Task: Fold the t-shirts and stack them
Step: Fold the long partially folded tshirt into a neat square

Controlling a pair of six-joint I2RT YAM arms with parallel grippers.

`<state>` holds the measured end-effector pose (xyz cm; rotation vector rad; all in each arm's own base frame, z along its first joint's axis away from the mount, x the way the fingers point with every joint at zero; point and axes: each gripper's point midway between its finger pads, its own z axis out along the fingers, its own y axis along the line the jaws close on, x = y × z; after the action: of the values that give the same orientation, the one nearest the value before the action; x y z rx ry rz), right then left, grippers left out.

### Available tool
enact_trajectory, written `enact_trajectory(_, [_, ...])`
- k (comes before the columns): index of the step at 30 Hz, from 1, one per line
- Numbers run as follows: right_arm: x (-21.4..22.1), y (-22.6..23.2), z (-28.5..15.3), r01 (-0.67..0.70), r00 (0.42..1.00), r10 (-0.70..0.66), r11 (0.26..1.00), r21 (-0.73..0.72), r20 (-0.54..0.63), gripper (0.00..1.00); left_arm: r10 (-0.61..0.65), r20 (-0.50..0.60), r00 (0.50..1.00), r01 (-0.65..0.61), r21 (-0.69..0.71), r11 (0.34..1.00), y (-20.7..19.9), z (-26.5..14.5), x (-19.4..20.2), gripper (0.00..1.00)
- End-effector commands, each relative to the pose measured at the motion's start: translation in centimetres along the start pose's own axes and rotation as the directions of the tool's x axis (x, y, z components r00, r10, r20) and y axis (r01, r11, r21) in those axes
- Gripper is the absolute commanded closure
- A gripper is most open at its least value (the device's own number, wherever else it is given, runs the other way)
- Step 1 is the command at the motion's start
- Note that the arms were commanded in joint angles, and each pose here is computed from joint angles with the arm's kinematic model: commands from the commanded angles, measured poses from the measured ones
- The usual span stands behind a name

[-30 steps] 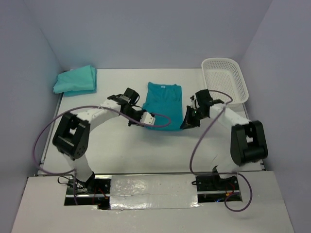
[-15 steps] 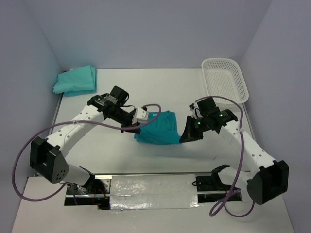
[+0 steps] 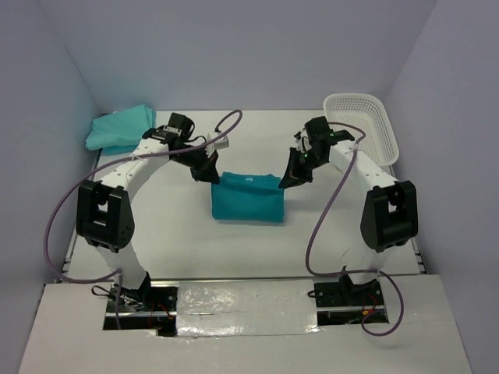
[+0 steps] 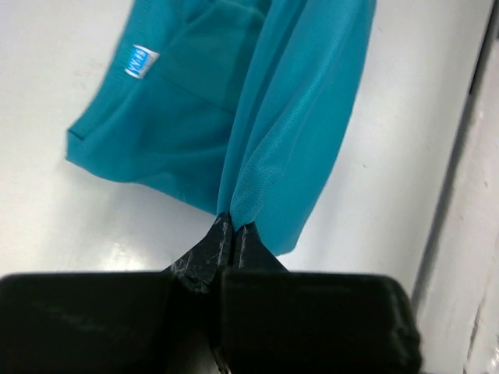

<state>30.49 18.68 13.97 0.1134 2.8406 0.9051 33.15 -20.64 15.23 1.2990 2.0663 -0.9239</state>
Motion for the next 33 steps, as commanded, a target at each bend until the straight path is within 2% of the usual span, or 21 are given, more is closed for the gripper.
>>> enact_trajectory(1, [-2.9,0.1,0.1,0.027,0.999,-0.027,1.0,-0.01,0.047,1.0,0.011,0.062,0.998,-0.006,-0.077,0.997,2.7,-0.4,-2.8,1.0])
enact_trajectory(2, [-3.2,-0.1,0.5,0.018,0.999,-0.018,1.0,-0.012,0.044,1.0,-0.031,0.058,0.998,0.035,-0.079,0.996,3.4,0.3,-2.5,1.0])
enact_trajectory(11, [-9.2,-2.6,2.8,-0.077,0.991,0.077,0.997,-0.008,0.113,1.0,-0.056,0.063,0.996,0.068,-0.207,0.976,9.6,2.6,-2.6,1.0])
enact_trajectory(13, [-10.8,-2.9,3.3,-0.087,0.987,0.086,0.996,-0.003,0.134,0.97,-0.066,0.074,0.995,0.082,-0.249,0.965,11.0,2.7,-2.9,0.94])
enact_trajectory(14, [-11.5,-3.2,3.4,-0.095,0.985,0.093,0.995,0.006,0.145,0.91,-0.075,0.071,0.995,0.091,-0.254,0.963,11.8,3.1,-2.5,0.9])
enact_trajectory(15, [-11.9,-3.9,4.2,-0.114,0.984,0.111,0.993,0.016,0.14,0.66,-0.066,0.077,0.995,0.085,-0.268,0.96,12.4,3.1,-2.8,0.75])
enact_trajectory(17, [-13.4,-4.6,4.2,-0.14,0.976,0.135,0.99,0.02,0.173,0.56,-0.065,0.088,0.994,0.089,-0.303,0.949,14.2,3.9,-2.7,0.64])
enact_trajectory(18, [-14.0,-5.3,4.7,-0.153,0.973,0.146,0.988,0.03,0.179,0.46,-0.048,0.1,0.994,0.078,-0.324,0.943,15.0,3.7,-3.6,0.52])
enact_trajectory(20, [-16.1,-5.3,4.1,-0.132,0.965,0.119,0.99,0.04,0.233,0.37,-0.092,0.096,0.991,0.121,-0.365,0.923,17.0,4.1,-3.3,0.46])
enact_trajectory(21, [-16.8,-5.2,3.8,-0.118,0.964,0.101,0.992,0.054,0.246,0.3,-0.078,0.121,0.99,0.119,-0.385,0.915,17.8,3.4,-4.9,0.39])
enact_trajectory(22, [-18.7,-4.5,2.9,-0.085,0.956,0.065,0.995,0.059,0.285,0.29,-0.084,0.128,0.988,0.128,-0.396,0.909,18.3,3.0,-5.2,0.36])
enact_trajectory(25, [-20.0,-3.6,0.2,-0.028,0.942,-0.018,0.991,0.132,0.335,0.27,-0.007,0.176,0.984,0.096,-0.503,0.859,20.0,0.1,-7.9,0.32])
enact_trajectory(27, [-18.4,-3.0,0.4,0.028,0.942,-0.087,0.982,0.184,0.323,0.36,0.046,0.194,0.98,0.075,-0.573,0.816,20.7,-2.1,-9.6,0.32])
enact_trajectory(28, [-18.2,-1.2,-1.3,0.074,0.917,-0.138,0.981,0.179,0.373,0.44,0.064,0.2,0.978,0.064,-0.575,0.816,20.1,-3.1,-10.4,0.35])
enact_trajectory(29, [-15.6,-1.1,0.7,0.097,0.936,-0.15,0.979,0.176,0.319,0.61,0.058,0.185,0.981,0.045,-0.51,0.859,18.4,-2.6,-10.2,0.47])
enact_trajectory(30, [-15.4,1.3,-0.6,0.147,0.905,-0.186,0.981,0.129,0.382,0.72,0.049,0.188,0.981,0.042,-0.452,0.891,16.8,-2.2,-10.3,0.55])
enact_trajectory(31, [-14.5,2.2,0.0,0.16,0.907,-0.182,0.983,0.089,0.381,0.88,0.013,0.191,0.982,0.065,-0.392,0.918,15.5,-1.5,-9.8,0.64])
enact_trajectory(32, [-11.7,2.9,2.2,0.138,0.938,-0.137,0.99,0.018,0.318,0.95,-0.081,0.191,0.978,0.136,-0.292,0.947,13.4,-0.1,-8.4,0.77])
enact_trajectory(33, [-11.6,3.6,3.0,0.137,0.938,-0.122,0.99,-0.024,0.324,1.0,-0.128,0.187,0.974,0.172,-0.242,0.955,12.4,0.9,-7.6,0.79])
